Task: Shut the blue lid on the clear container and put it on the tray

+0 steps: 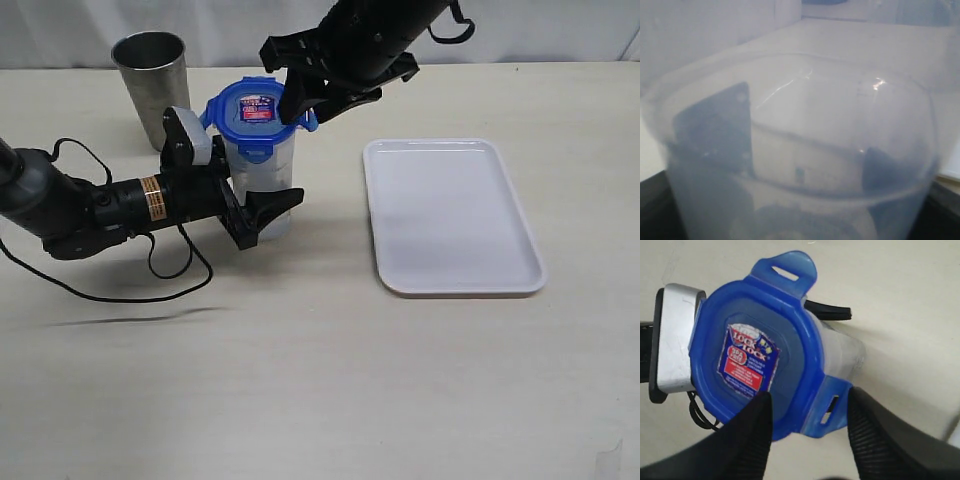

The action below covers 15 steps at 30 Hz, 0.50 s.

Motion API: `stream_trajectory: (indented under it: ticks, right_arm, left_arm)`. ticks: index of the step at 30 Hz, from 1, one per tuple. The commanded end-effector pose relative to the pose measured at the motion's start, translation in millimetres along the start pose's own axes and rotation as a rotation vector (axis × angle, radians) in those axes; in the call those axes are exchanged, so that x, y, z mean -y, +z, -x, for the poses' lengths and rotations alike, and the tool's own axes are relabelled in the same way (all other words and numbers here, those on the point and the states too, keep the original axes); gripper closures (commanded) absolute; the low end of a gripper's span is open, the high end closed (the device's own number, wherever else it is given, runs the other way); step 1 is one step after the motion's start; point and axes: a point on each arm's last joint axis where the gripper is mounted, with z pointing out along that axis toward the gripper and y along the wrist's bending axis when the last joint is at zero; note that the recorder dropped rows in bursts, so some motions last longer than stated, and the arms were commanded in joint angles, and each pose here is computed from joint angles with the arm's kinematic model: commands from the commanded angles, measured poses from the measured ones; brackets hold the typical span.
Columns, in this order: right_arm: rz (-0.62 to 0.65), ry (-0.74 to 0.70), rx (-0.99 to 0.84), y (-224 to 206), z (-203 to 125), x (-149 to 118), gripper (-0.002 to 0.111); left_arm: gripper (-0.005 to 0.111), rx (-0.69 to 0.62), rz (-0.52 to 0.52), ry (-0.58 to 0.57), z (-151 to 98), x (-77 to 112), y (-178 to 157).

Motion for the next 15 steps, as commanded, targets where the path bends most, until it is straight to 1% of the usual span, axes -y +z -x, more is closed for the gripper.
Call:
stream_trajectory:
  ticks: [1,5,10,15]
  right_arm:
    - [0.077,0.030,-0.002,19.5,1.6,3.1,0.063]
    - [0.109,0.045,-0.022,33.7,0.6,6.1,0.063]
    - [0.114,0.054,-0.054,48.5,-2.1,10.9,0.063]
    - [0.228,0.050,-0.100,64.5,-6.5,8.3,0.063]
  left_arm:
    - [0.107,0.002,-0.002,-0.002,0.1,0.9,-0.4]
    - [0.107,0.002,-0.002,-0.002,0.1,0.9,-0.4]
    - [0.107,0.002,-0.002,-0.002,0.1,0.9,-0.4]
    - [0.107,0.002,-0.002,-0.002,0.1,0.9,-0.4]
